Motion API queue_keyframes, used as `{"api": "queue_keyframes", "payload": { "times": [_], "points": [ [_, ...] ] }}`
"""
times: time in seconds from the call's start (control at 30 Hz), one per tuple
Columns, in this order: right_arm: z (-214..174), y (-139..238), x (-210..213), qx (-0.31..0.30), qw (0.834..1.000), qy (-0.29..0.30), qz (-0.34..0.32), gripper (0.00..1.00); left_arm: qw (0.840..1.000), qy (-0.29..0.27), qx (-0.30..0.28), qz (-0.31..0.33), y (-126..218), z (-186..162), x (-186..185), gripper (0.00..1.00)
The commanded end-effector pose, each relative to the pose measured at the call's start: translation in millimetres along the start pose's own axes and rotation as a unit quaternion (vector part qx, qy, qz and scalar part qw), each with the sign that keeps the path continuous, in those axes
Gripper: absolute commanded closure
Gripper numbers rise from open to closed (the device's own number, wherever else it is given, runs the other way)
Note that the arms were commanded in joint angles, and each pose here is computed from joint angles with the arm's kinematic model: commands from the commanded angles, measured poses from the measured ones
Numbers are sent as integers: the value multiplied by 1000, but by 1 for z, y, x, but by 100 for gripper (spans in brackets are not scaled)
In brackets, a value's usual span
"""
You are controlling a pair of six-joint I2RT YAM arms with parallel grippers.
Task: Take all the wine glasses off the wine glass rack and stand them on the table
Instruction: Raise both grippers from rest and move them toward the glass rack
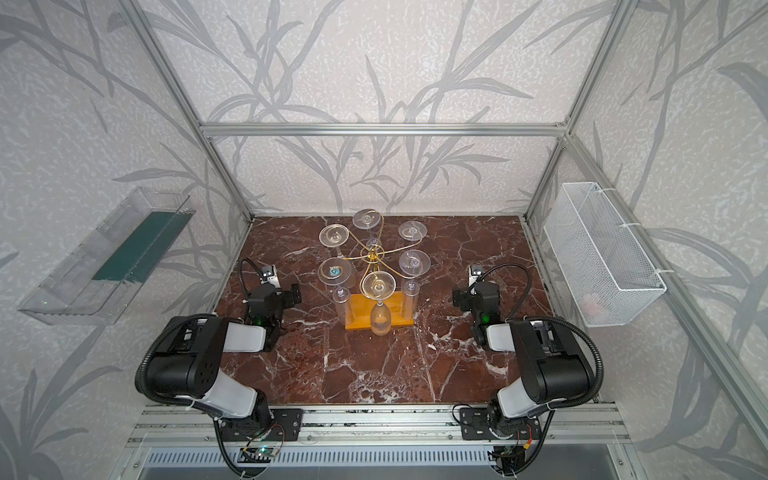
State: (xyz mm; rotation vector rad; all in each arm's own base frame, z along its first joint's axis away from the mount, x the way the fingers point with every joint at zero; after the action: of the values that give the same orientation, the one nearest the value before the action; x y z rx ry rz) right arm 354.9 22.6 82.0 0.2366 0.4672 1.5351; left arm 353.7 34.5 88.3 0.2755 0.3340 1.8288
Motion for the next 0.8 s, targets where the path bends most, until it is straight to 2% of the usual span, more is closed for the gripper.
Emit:
{"api": "queue_keyframes", "payload": {
  "times": [0.0,0.77],
  "points": [
    [24,-3,-3,-42,999,3,-13,1,999,2,-41,6,-3,22,-2,1],
    [24,-3,-3,-42,999,1,-10,1,999,9,-40,5,-2,26,1,1]
  ]
}}
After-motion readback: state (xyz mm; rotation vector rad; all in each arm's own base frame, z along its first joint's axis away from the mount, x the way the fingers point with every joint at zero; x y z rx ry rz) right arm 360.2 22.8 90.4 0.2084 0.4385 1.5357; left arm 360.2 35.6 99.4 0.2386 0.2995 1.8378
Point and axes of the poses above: each gripper's point midway between its finger pads, its own y axis back along the fingers, its own x axis along the line the jaws close on, z = x × y, the point moved 3 cm from there along y, back along the fingers, and after that the axes turned 3 degrees about y, right-handed, at the moved point
